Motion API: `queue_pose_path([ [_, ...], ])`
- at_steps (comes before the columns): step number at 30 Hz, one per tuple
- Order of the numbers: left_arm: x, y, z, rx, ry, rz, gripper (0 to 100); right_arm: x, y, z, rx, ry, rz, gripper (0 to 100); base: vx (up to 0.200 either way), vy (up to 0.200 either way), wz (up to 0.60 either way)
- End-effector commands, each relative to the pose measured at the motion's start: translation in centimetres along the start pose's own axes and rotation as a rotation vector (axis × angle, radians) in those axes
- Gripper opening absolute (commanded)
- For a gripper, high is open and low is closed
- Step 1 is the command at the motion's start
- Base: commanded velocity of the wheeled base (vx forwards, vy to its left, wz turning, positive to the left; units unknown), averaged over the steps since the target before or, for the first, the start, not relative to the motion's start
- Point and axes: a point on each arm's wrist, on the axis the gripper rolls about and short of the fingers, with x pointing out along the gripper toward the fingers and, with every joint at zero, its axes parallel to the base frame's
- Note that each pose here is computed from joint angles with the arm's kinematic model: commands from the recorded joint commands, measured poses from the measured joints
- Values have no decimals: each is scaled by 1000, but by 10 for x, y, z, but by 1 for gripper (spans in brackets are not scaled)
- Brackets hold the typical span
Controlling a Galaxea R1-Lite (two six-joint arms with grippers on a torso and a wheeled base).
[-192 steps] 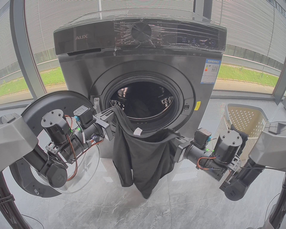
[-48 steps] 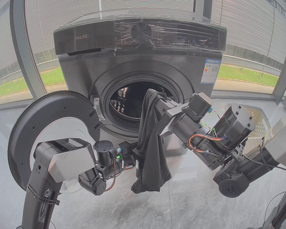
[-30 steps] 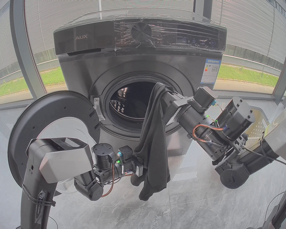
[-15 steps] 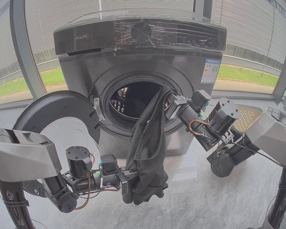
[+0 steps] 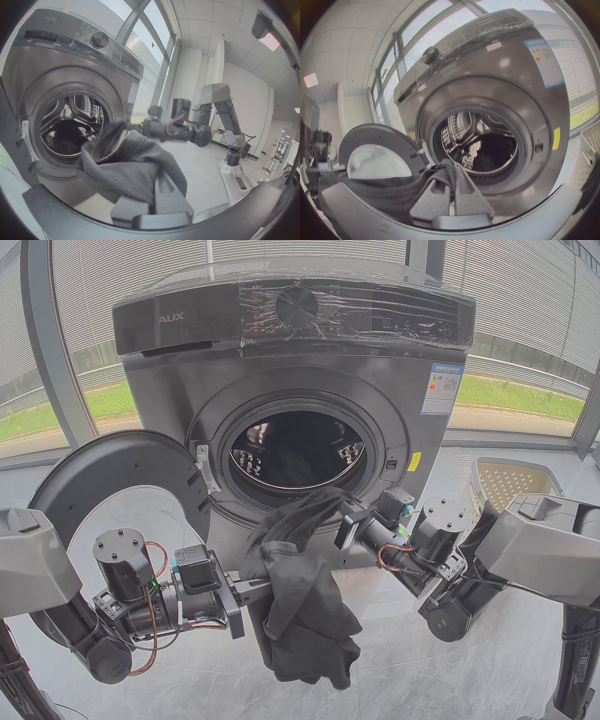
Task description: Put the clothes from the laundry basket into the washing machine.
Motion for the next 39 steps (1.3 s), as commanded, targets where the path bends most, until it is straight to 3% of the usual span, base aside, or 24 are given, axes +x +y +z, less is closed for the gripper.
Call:
queue_pose_path([
  [1, -4, 10, 9, 18, -33, 40, 0, -14, 3, -20, -3, 91, 11, 0, 0, 0, 0],
  [5, -3, 11, 8, 17, -31, 41, 0, -17, 4, -19, -1, 103, 20, 0, 0, 0, 0],
  [6, -3, 11, 8, 16, -29, 41, 0, -19, 4, -20, -2, 111, 21, 100, 0, 0, 0],
  [13, -3, 13, 13, 27, -49, 91, 0, -37, 0, -15, -10, 151, 3, 100, 0, 0, 0],
  [18, -4, 15, 25, 68, -86, 197, 0, -87, -10, -10, -51, 279, -18, 100, 0, 0, 0],
  [20, -8, 13, 33, 80, -109, 238, 0, -97, -15, -2, -54, 281, -40, 100, 0, 0, 0],
  [23, -16, 7, 38, 70, -120, 300, 0, -107, -23, 14, -51, 253, -72, 100, 0, 0, 0],
  [26, -24, 2, 35, 36, -101, 355, 0, -116, -38, 30, -60, 215, -130, 100, 0, 0, 0],
  [28, -22, 7, 31, 52, -89, 388, 0, -123, -43, 30, -63, 228, -151, 100, 0, 0, 0],
  [32, -21, 7, 31, 51, -88, 421, 0, -128, -48, 33, -66, 229, -174, 100, 0, 0, 0],
  [35, -20, 6, 30, 39, -83, 486, 0, -135, -55, 46, -71, 192, -205, 100, 0, 0, 0],
  [39, -25, 6, 30, 31, -81, 507, 0, -139, -59, 52, -72, 175, -226, 100, 0, 0, 0],
])
